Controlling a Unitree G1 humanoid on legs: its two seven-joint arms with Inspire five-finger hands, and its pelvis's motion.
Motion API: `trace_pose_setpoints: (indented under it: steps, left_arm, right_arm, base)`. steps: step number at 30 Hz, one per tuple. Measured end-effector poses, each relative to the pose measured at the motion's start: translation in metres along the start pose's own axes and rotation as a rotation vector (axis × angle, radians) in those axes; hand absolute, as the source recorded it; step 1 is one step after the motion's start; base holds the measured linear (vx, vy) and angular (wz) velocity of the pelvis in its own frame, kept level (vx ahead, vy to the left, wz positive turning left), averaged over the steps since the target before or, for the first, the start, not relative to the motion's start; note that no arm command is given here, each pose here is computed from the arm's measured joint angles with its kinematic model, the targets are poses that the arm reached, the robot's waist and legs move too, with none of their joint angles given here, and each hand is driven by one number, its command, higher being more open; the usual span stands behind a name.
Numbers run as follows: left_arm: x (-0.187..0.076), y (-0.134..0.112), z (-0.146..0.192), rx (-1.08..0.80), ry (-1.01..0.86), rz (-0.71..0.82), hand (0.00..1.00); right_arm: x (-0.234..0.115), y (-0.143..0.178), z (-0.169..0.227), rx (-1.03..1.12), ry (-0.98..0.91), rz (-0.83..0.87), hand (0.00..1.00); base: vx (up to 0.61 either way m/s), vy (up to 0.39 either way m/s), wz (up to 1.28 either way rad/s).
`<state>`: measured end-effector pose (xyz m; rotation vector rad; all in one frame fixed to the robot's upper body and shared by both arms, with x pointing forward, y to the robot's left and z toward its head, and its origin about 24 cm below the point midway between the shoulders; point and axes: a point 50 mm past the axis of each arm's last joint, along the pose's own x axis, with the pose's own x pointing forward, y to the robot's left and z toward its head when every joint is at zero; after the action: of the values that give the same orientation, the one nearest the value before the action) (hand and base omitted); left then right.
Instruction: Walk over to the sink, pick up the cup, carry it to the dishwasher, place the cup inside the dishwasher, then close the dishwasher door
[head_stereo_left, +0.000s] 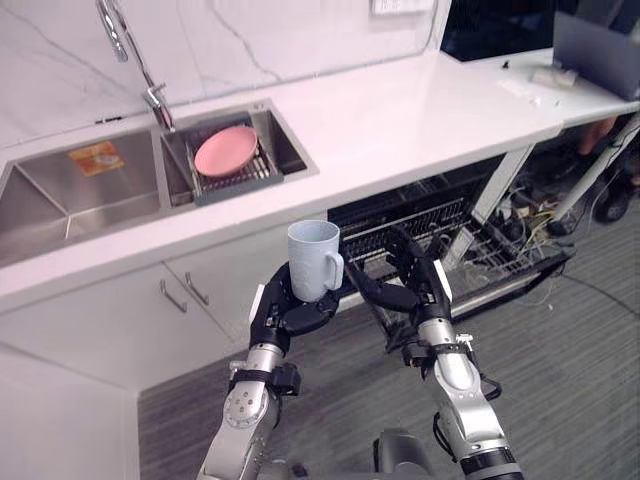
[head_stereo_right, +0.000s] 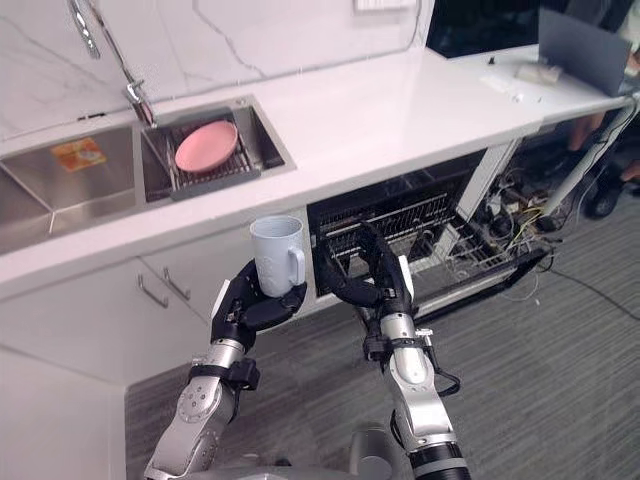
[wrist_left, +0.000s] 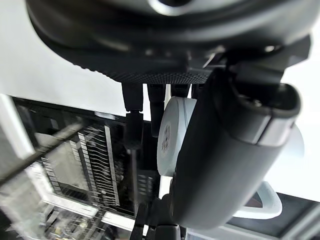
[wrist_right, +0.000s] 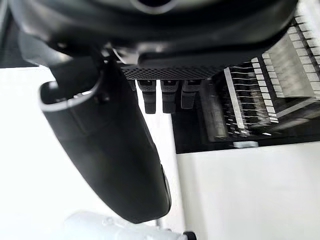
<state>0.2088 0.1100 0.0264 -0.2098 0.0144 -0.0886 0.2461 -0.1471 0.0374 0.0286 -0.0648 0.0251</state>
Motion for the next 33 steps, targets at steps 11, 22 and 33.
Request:
trace_pose_setpoints:
  steps: [11,22,33]
  left_arm:
    - [0.016,-0.01,-0.002,0.0,-0.004,-0.022,0.3]
    - [0.018,-0.003,-0.002,0.04,0.0,-0.021,0.3]
    - [0.025,-0.003,-0.001,0.057,-0.005,-0.032,0.3]
  right_arm:
    - [-0.012,-0.022,0.013,-0.019,-0.046,-0.041,0.9]
    - [-0.018,-0.014,0.017,0.201,-0.074,-0.019,0.9]
    - [-0.016,0.011,0.027,0.287,-0.111,0.126,0.9]
  base:
    - [0.24,-0.053,-0.31]
    - [0.11,0.14,-0.42]
    - [-0.02,0.055,-0.16]
